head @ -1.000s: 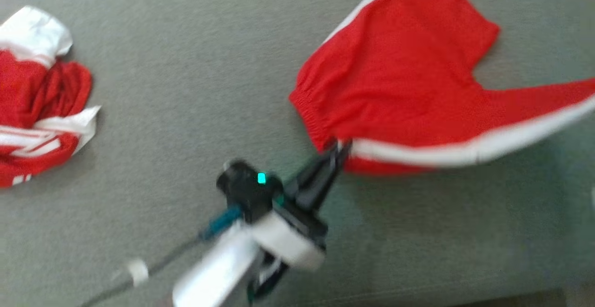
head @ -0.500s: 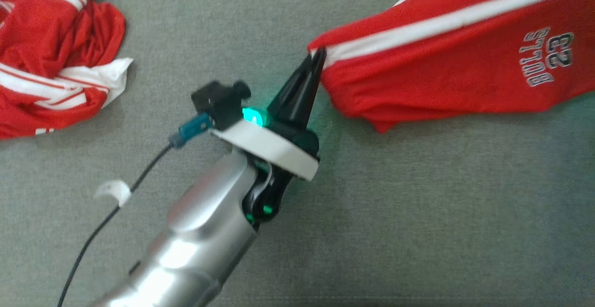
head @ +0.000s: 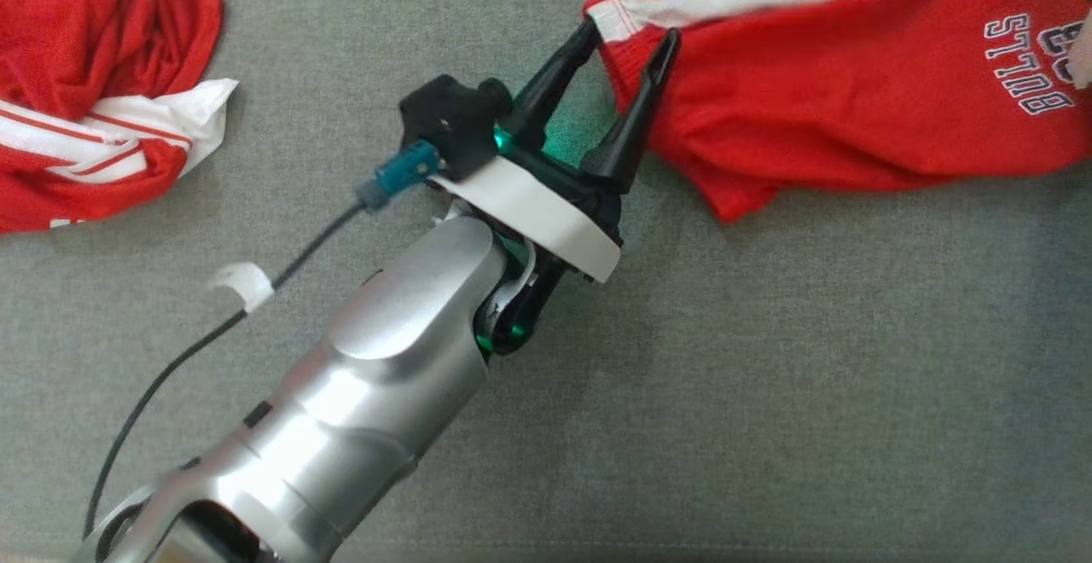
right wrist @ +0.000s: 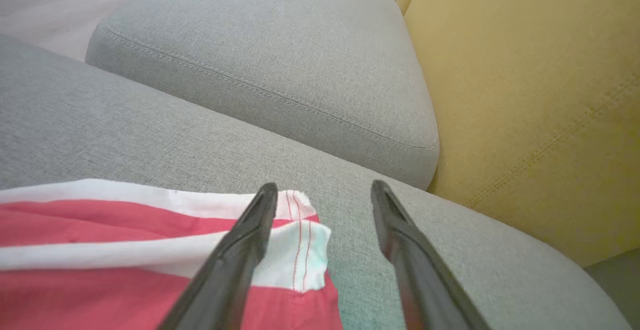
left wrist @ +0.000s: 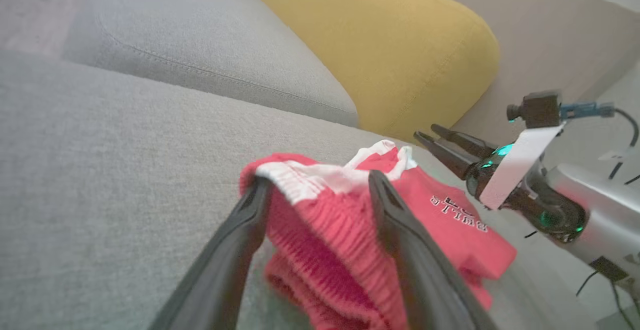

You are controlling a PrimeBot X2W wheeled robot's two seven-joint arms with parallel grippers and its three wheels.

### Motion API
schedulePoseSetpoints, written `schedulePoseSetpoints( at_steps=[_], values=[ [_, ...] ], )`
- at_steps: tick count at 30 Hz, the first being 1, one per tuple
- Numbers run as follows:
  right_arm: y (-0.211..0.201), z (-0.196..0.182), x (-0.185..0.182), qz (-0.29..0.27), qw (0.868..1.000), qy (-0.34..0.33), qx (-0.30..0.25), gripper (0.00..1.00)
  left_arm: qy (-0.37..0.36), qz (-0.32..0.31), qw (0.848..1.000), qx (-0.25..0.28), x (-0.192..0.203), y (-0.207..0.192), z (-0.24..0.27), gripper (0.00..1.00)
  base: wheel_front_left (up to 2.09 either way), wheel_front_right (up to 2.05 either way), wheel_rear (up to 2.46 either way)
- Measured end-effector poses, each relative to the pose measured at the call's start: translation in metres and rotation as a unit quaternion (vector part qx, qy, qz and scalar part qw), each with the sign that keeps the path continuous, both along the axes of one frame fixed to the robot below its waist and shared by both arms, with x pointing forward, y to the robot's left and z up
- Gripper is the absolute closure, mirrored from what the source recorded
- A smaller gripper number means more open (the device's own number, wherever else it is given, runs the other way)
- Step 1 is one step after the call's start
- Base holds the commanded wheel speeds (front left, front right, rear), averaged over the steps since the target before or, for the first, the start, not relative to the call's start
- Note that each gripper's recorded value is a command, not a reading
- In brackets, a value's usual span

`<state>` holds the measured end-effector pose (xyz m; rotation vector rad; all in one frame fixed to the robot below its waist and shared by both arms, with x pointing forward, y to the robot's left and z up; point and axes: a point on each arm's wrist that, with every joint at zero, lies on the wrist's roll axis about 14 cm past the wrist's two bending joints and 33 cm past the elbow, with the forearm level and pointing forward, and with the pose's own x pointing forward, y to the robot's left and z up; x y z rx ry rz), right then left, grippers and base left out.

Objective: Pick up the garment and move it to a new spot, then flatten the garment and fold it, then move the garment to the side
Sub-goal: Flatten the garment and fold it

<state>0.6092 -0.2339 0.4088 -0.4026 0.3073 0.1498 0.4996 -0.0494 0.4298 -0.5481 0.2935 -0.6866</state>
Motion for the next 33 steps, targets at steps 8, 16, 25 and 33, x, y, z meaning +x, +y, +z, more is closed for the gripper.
schedulePoseSetpoints(
  at_steps=[8,16,25,33],
  values=[
    [-0.022,-0.024,-0.013,-0.052,0.994,0.062,0.071,0.00,-0.158,0.099,0.979,0.088,0.018,0.038,0.050,0.00,0.00,0.00,0.00],
    [-0.026,-0.054,-0.043,-0.092,0.968,0.193,0.130,0.73,-0.207,0.181,0.950,0.148,-0.018,0.083,0.065,0.00,0.00,0.00,0.00],
    [-0.057,-0.037,-0.094,-0.123,0.965,0.192,0.132,1.00,-0.257,0.218,0.926,0.172,-0.055,0.100,0.100,0.00,0.00,0.00,0.00],
    [-0.130,0.024,-0.115,-0.187,0.972,0.103,0.100,1.00,-0.272,0.217,0.923,0.165,-0.074,0.096,0.116,0.00,0.00,0.00,0.00]
  ],
)
